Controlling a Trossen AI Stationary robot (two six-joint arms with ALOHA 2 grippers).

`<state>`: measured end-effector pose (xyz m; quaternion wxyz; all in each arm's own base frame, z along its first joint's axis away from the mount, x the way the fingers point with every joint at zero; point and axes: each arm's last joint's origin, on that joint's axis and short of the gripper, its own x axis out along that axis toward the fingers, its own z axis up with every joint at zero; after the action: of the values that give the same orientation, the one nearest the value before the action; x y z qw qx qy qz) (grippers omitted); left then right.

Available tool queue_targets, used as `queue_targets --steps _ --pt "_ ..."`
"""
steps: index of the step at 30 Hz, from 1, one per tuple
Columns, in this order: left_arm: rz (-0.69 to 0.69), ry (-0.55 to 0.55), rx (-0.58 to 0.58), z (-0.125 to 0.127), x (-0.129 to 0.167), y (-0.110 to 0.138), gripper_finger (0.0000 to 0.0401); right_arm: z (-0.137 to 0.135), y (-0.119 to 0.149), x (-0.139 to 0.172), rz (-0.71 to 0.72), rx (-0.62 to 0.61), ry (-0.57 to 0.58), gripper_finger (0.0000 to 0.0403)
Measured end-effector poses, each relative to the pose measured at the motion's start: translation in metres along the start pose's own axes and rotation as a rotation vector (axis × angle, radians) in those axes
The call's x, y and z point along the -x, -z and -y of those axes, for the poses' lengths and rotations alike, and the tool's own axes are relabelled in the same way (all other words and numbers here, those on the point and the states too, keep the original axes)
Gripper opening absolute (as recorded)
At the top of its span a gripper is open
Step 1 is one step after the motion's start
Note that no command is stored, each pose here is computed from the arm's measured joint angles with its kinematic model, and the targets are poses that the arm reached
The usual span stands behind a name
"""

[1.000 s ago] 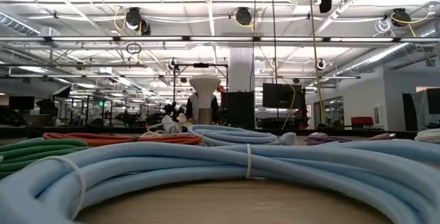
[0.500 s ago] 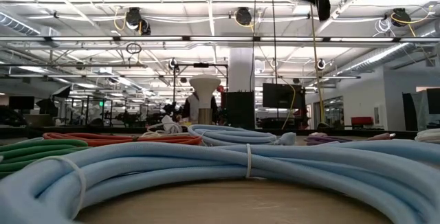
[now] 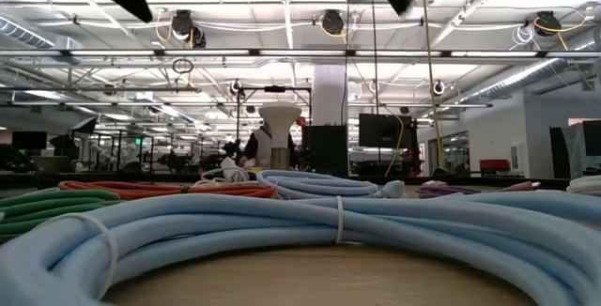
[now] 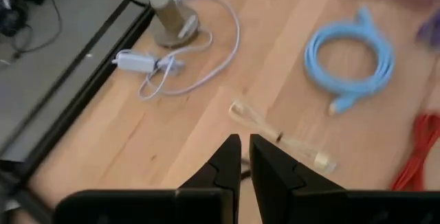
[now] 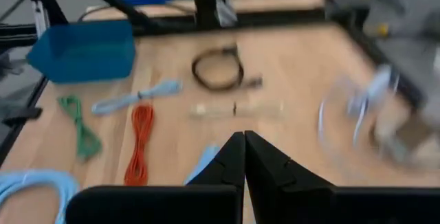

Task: Pick & Place USB Port
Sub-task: Put the pink charger cable into the blue bin

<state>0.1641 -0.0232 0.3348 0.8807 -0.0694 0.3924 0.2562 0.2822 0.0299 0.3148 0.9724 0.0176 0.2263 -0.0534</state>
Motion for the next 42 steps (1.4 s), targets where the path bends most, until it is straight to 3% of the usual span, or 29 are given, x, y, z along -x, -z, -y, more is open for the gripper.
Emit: queue_targets --steps 2,5,10,14,20,27,33,39,42 --pt "0.028 0.031 0.054 -0.007 0.001 0.001 0.0035 -0.007 -0.022 -0.008 -0.029 0.057 -0.004 0.0000" --pt "0.026 0.070 0.095 -0.015 0.000 0.007 0.0035 -0.021 -0.032 -0.024 -0.185 0.180 -0.021 0.0005" --pt "0.004 0.090 0.133 -0.022 -0.003 0.020 0.0035 -0.044 -0.019 -0.045 -0.378 0.378 -0.068 0.0033" --pt "-0.017 0.081 0.180 -0.022 -0.009 0.027 0.0035 -0.048 -0.007 -0.046 -0.463 0.423 0.080 0.0058" --pt "-0.038 0.105 0.229 -0.015 -0.025 0.037 0.0035 -0.026 0.005 -0.030 -0.568 0.145 0.423 0.0079" --pt "-0.027 0.210 0.269 -0.002 -0.049 0.047 0.0035 0.000 0.046 -0.016 -0.772 -0.240 0.601 0.0074" --pt "0.011 0.249 0.270 0.001 -0.053 0.046 0.0035 0.005 0.083 -0.018 -0.803 -0.463 0.531 0.0077" --pt "0.043 0.276 0.252 0.003 -0.053 0.043 0.0035 0.000 0.119 -0.042 -0.655 -0.560 0.248 0.0086" --pt "0.040 0.285 0.251 0.003 -0.052 0.043 0.0035 -0.001 0.137 -0.043 -0.676 -0.627 0.206 0.0086"
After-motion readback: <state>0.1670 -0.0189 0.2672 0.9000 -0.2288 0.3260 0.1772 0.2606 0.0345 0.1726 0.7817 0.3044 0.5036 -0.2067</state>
